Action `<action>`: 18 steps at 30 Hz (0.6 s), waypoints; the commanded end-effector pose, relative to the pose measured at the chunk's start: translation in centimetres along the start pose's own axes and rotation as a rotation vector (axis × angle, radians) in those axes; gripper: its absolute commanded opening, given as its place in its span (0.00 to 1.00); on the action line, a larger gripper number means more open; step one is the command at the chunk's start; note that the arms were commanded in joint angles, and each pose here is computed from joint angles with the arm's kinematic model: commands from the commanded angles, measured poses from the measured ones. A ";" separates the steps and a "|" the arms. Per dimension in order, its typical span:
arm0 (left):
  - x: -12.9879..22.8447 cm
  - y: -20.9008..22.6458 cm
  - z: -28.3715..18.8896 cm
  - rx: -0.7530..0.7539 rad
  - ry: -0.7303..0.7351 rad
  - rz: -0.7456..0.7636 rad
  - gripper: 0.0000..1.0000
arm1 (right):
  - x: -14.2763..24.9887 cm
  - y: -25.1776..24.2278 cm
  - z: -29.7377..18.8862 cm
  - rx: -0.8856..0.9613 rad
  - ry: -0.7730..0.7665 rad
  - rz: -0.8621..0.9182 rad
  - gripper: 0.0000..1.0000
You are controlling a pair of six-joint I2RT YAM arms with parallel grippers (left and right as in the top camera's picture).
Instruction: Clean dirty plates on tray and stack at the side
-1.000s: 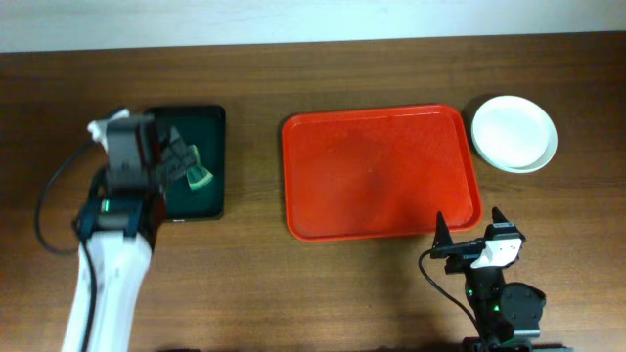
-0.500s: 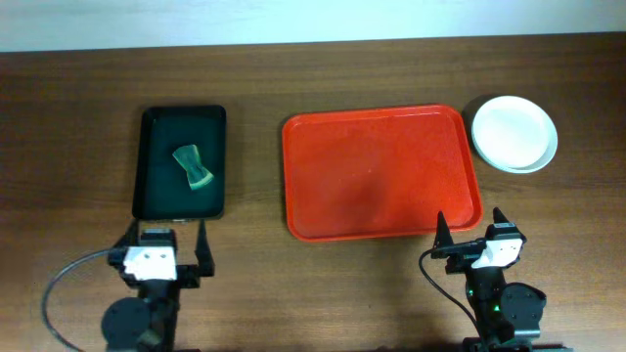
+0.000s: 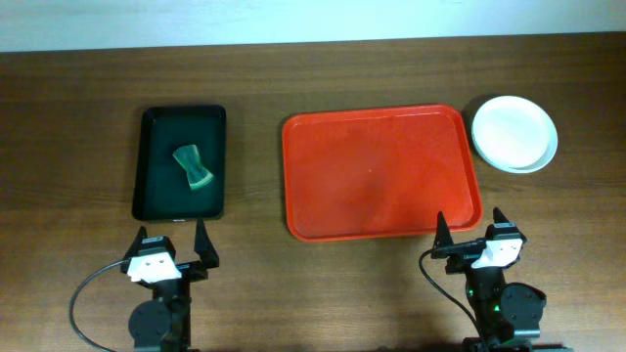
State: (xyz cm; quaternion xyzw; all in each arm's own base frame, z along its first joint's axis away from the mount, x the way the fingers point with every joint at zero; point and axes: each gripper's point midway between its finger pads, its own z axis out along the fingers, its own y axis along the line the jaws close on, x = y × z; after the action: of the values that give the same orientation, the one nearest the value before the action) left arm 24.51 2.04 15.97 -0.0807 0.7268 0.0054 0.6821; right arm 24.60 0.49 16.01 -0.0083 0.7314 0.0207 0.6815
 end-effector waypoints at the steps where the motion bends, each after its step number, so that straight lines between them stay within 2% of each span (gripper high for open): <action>1: 0.3 -0.3 0.0 0.022 0.007 0.086 0.99 | 0.3 -0.2 0.0 0.010 0.001 -0.006 0.98; 6: 0.3 -0.5 0.0 0.030 0.008 0.090 0.99 | 0.3 -0.2 0.0 0.009 0.001 -0.006 0.98; 9: 0.6 -1.7 -0.1 0.101 0.019 0.090 0.99 | 0.3 -0.2 0.0 0.010 0.001 -0.006 0.98; 18: 0.6 -2.0 -0.1 0.118 0.020 0.090 0.99 | 0.3 -0.2 0.0 0.009 0.001 -0.006 0.99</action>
State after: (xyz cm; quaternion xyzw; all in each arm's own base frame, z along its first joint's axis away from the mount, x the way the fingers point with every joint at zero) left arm 24.61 0.34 15.75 -0.0217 0.7341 -0.0071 0.6787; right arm 24.60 0.49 16.01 -0.0083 0.7314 0.0207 0.6815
